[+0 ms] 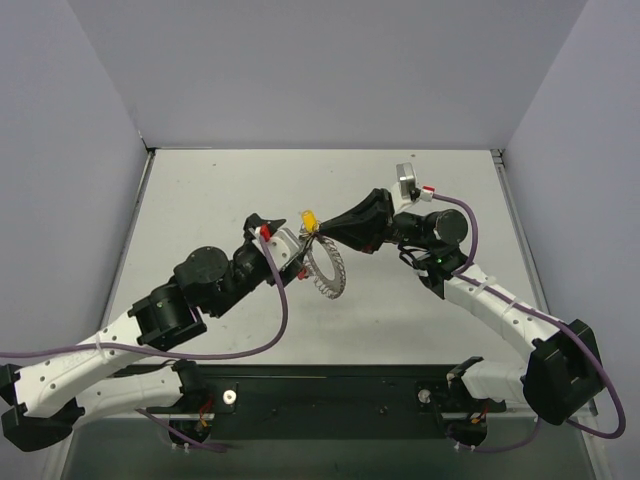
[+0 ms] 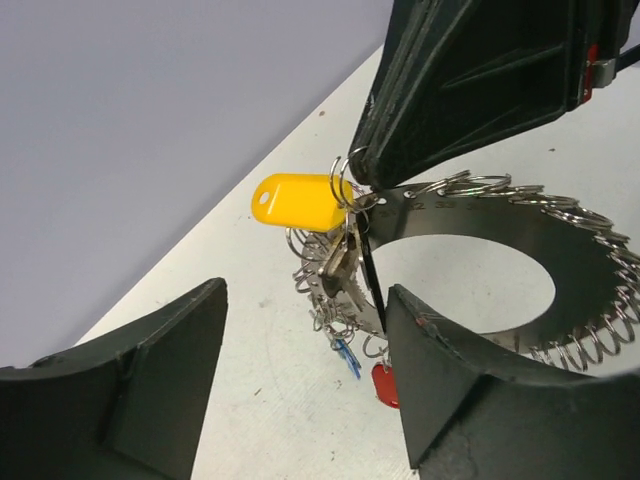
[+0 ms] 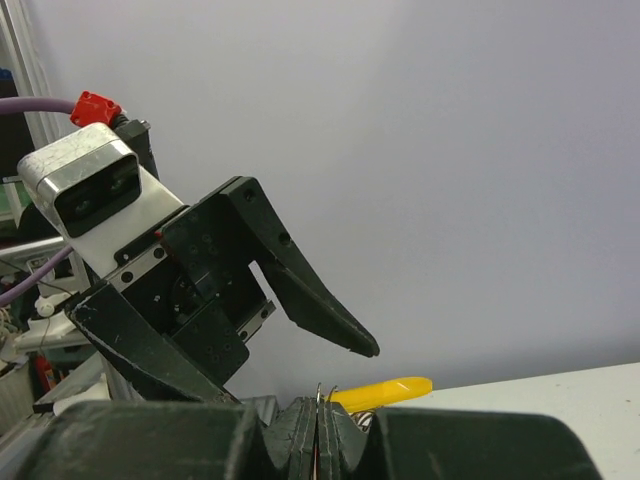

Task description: Put the keys on the keyring

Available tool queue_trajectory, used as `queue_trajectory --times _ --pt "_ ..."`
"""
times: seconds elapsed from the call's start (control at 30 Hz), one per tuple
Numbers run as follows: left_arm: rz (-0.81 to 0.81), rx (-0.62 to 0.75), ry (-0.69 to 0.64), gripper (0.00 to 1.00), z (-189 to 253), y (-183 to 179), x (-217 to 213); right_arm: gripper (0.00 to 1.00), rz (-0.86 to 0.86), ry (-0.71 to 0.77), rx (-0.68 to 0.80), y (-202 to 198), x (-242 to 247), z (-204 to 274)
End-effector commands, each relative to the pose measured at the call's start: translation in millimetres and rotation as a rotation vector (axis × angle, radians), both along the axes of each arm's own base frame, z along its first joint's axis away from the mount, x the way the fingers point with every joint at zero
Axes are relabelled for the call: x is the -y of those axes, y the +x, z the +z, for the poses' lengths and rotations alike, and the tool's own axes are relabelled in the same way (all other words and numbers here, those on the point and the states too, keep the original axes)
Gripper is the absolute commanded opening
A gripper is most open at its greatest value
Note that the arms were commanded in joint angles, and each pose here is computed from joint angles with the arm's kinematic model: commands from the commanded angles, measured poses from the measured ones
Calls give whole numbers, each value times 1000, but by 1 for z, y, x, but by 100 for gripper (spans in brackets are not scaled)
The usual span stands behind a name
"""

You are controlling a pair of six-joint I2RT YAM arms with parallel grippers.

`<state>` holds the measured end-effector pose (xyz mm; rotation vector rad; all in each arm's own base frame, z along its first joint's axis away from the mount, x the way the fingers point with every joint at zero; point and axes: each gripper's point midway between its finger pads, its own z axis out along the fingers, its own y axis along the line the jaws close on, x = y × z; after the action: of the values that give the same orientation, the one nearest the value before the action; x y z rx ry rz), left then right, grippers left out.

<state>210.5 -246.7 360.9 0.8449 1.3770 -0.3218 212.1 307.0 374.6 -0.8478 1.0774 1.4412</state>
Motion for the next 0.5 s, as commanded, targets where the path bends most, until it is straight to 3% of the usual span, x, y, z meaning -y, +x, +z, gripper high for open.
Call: queue_trajectory --times 0.0,0.47 --pt "52 -6 -66 79 10 4 -11 0 -25 172 338 -31 20 57" --pt "134 14 -190 86 29 7 -39 0 -30 -64 102 8 -23 -51"
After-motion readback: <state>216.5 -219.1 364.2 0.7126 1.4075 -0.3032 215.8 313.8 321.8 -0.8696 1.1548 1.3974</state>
